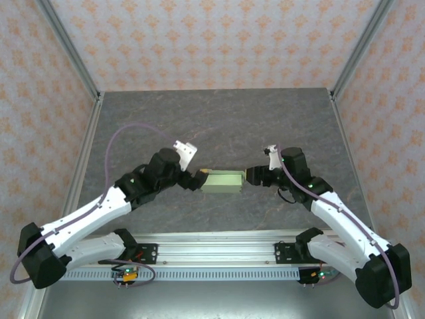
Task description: Fold the paper box
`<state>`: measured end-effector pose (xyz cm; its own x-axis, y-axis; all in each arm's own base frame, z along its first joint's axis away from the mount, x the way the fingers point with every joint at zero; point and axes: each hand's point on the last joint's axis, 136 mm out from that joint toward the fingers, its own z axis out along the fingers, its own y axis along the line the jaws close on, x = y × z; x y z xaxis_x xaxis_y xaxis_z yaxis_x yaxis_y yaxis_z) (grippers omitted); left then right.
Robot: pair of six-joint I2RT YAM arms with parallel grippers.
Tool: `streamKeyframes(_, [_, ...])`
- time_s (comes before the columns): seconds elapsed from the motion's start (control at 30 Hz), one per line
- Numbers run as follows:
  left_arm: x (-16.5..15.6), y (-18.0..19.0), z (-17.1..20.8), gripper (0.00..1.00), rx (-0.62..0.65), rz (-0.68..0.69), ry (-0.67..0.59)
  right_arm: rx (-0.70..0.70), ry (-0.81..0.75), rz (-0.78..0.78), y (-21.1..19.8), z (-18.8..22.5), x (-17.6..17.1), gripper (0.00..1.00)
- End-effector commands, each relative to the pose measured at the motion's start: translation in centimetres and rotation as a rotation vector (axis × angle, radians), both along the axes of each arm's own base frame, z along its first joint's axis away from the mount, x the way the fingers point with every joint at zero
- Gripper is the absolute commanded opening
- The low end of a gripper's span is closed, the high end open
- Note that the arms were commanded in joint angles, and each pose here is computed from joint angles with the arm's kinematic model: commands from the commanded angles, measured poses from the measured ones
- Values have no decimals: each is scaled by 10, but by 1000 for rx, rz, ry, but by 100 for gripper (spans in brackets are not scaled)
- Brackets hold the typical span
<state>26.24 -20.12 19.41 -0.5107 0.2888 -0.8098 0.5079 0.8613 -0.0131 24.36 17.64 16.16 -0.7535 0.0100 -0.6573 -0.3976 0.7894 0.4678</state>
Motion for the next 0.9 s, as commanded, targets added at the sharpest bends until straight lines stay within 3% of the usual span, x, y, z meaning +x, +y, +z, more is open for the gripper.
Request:
streamKeyframes(0.0, [4,17,-3,99,-107,161,-10,-24,-47,-37,-1,-2,8,68])
streamKeyframes(0.13, [4,17,0,96,-132,152,-39,23,-43,-25,14,-7,8,68])
streamKeyframes(0.27, [5,4,-4,84,-163,122,-14,-2,-44,-24,22,-9,8,65])
streamKeyframes(0.37, [6,-11,-8,72,-146,69,13,-14,-35,-14,30,-13,5,60])
streamKeyframes(0.87, [14,-30,-31,44,-91,66,115,-83,-20,-67,35,-21,10,37])
